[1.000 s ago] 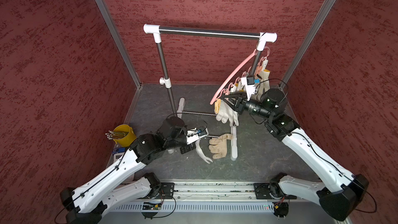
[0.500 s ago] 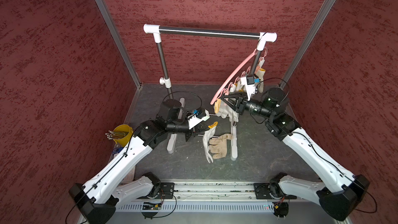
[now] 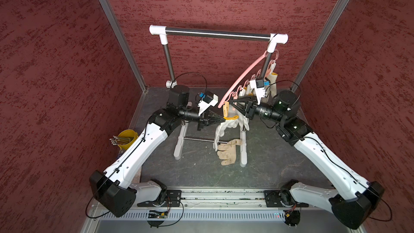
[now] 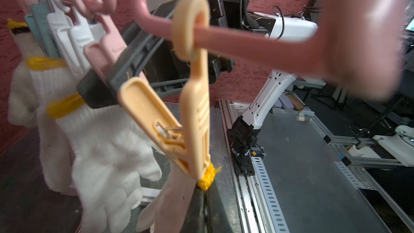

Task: Clip the gloves onto a hanger to dry
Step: Clamp the glove onto the hanger.

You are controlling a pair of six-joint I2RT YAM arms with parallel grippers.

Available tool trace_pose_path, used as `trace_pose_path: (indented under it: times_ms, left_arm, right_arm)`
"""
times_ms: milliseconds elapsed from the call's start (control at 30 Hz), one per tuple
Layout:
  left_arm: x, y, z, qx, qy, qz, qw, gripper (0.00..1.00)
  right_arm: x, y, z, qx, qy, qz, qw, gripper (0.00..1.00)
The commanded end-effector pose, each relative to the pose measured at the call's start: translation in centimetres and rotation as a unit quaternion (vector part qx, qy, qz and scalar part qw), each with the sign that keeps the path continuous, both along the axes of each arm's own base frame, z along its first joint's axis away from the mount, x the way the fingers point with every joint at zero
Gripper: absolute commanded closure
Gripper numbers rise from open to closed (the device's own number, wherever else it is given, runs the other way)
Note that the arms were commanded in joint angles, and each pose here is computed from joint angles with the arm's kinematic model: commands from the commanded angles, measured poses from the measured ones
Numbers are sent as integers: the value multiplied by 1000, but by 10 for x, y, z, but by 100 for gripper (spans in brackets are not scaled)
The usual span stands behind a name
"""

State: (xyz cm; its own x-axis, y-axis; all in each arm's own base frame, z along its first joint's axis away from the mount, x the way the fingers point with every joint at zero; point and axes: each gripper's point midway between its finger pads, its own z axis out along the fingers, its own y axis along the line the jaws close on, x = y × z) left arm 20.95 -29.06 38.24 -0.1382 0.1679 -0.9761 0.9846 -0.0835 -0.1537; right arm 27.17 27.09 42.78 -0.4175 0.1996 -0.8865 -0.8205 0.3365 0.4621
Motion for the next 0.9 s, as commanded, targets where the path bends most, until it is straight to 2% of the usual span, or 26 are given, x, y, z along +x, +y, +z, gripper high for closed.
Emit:
trace_pose_path:
  times_ms: [0,667,867]
  left_arm:
    - [-12,2,19,-33,6,-56,998,100]
    - [34,-16,10,-68,3,-31,997,100]
    - [37,-17,10,-76,5,-33,997,100]
  right_arm:
    - [-1,-8,36,29,-41,-9,999,89]
    - [-16,-3,43,61,-33,41,997,91]
    - [-16,-2,38,57,-30,43,997,91]
